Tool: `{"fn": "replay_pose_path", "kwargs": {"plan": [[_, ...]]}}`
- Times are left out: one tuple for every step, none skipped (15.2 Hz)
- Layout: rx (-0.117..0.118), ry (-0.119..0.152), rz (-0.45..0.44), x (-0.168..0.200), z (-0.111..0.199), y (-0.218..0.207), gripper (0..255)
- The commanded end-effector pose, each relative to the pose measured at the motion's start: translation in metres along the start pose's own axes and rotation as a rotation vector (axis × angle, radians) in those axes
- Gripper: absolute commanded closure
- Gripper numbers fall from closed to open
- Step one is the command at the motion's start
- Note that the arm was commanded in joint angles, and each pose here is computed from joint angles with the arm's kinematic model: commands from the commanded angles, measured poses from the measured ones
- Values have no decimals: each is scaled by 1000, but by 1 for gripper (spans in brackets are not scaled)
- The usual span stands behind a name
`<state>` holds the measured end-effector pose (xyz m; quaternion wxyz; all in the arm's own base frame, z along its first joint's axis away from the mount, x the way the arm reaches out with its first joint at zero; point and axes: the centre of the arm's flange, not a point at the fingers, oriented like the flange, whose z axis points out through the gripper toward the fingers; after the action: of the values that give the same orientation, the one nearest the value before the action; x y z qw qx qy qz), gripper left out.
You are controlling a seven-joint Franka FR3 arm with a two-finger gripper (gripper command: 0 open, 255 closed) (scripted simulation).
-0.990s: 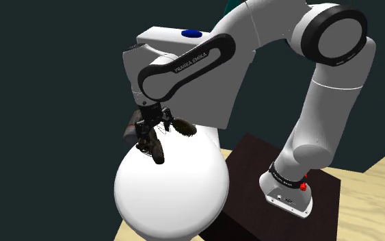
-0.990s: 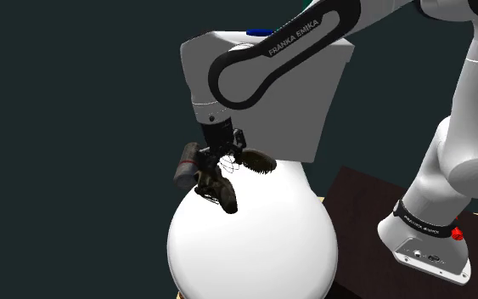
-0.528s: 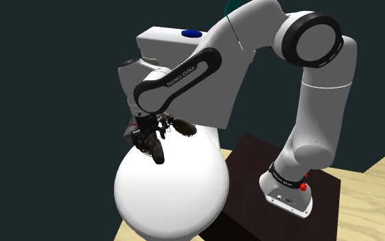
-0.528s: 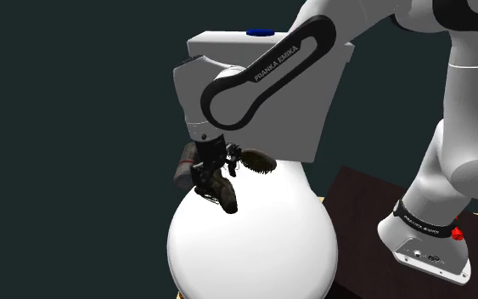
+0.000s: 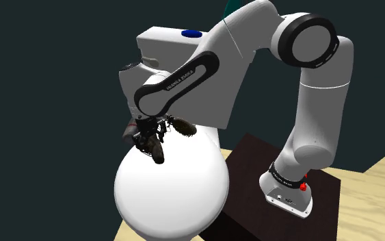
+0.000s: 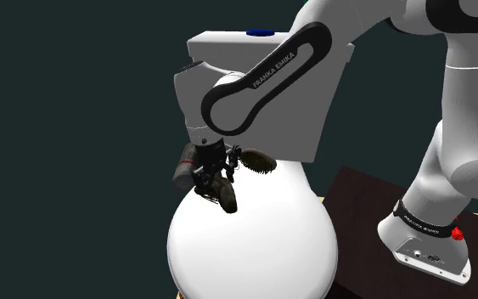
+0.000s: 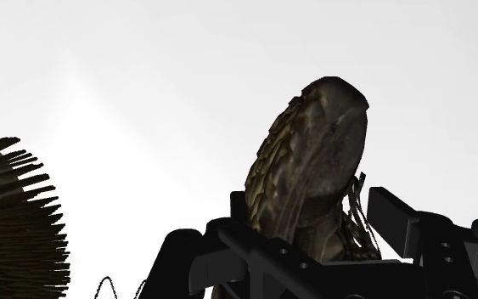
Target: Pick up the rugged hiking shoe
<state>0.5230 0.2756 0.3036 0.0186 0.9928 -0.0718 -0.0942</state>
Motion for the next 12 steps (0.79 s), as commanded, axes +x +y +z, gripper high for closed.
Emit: {"fn": "replay_pose_path", "kwargs": {"plan": [[-1,-3,0,0,2,0,255],[-1,-3,0,0,2,0,255],[-1,-3,0,0,2,1,255],[-1,-3,0,0,2,1,255],[-1,-3,0,0,2,0,255],[-1,-3,0,0,1,0,255],[-1,-3,0,-1,-4,0,255],[-1,-3,0,-2,-9,0,255],[-1,-3,0,-3,-14,1,255],[-1,-3,0,-4,-19,1,255],[-1,-3,0,-5,-25,1,255],[-1,-3,0,-6,-30,1,255]]}}
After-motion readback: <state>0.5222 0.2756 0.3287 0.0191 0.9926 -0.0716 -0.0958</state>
